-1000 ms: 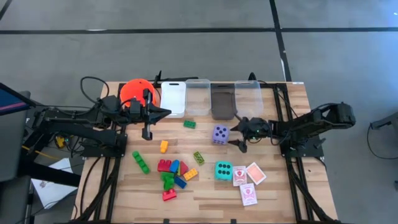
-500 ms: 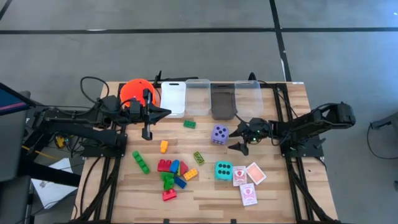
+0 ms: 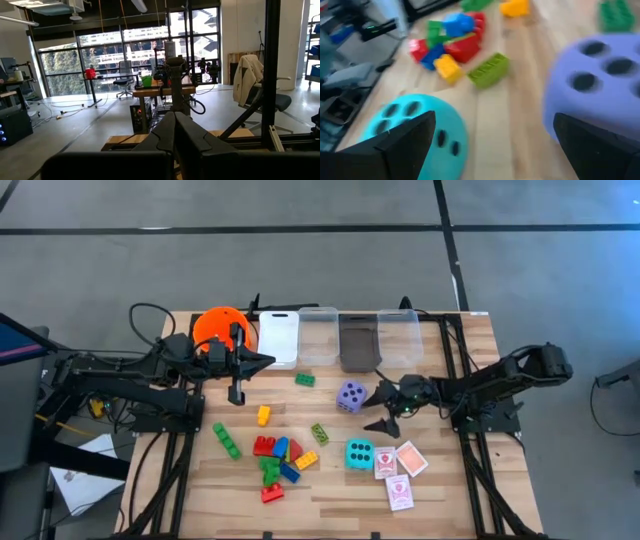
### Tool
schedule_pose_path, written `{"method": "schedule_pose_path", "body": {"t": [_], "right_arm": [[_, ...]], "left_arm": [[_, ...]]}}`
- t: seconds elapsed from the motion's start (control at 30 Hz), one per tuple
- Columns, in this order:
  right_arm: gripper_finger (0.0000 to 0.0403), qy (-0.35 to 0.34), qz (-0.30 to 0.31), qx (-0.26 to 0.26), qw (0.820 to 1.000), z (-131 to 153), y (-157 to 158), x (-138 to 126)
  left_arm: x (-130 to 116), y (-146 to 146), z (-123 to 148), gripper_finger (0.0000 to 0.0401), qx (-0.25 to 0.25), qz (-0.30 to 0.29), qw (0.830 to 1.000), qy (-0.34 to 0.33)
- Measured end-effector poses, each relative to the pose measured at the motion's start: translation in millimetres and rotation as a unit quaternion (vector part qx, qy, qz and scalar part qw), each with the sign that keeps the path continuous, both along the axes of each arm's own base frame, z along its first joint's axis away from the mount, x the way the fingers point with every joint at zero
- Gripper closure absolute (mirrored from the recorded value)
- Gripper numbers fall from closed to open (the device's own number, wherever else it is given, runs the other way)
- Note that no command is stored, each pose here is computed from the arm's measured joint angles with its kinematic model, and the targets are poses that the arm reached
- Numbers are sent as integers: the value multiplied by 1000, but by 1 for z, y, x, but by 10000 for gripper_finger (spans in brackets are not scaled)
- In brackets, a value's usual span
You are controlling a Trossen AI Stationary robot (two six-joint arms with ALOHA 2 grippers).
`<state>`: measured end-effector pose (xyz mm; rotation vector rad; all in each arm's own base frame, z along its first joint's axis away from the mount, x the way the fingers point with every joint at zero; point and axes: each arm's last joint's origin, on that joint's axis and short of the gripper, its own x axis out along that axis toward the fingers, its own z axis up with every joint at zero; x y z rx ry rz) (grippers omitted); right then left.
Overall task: Pick & Place Toys
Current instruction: Put the purple dice into the left transparent bin
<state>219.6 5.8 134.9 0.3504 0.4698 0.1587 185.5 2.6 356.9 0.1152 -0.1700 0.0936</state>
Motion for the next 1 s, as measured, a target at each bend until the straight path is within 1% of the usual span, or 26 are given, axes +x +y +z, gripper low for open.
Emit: {"method": "schedule_pose_path", "body": {"t": [0.1,0.47,0.57,0.67,0.77,0.8,0.87,0.93,0.97,1.0], "right_arm": [[6,-10,12,-9,1000,4,3,3],[3,-27,10,-11,1000,10,2,8],[3,-35,26,-25,999,11,4,8],[3,-38,37,-23,998,12,6,8],[3,-39,30,-26,998,12,4,9],[3,-41,15,-29,999,13,2,10],[3,-45,-47,-54,996,17,-1,14],[3,-49,-131,-97,985,20,-1,16],[3,-49,-162,-117,979,22,0,17],[3,-51,-175,-127,975,23,1,18]], "left_arm": [[0,0,0,401,0,0,1000,0],[0,0,1,401,0,0,1000,-4],[0,0,1,401,0,0,1000,-4],[0,0,1,401,0,0,1000,-4],[0,0,1,401,0,0,1000,-4],[0,0,1,401,0,0,1000,-4],[0,0,1,401,0,0,1000,-4],[0,0,1,401,0,0,1000,-3],[0,0,1,401,0,0,1000,-4],[0,0,1,401,0,0,1000,-4]]}}
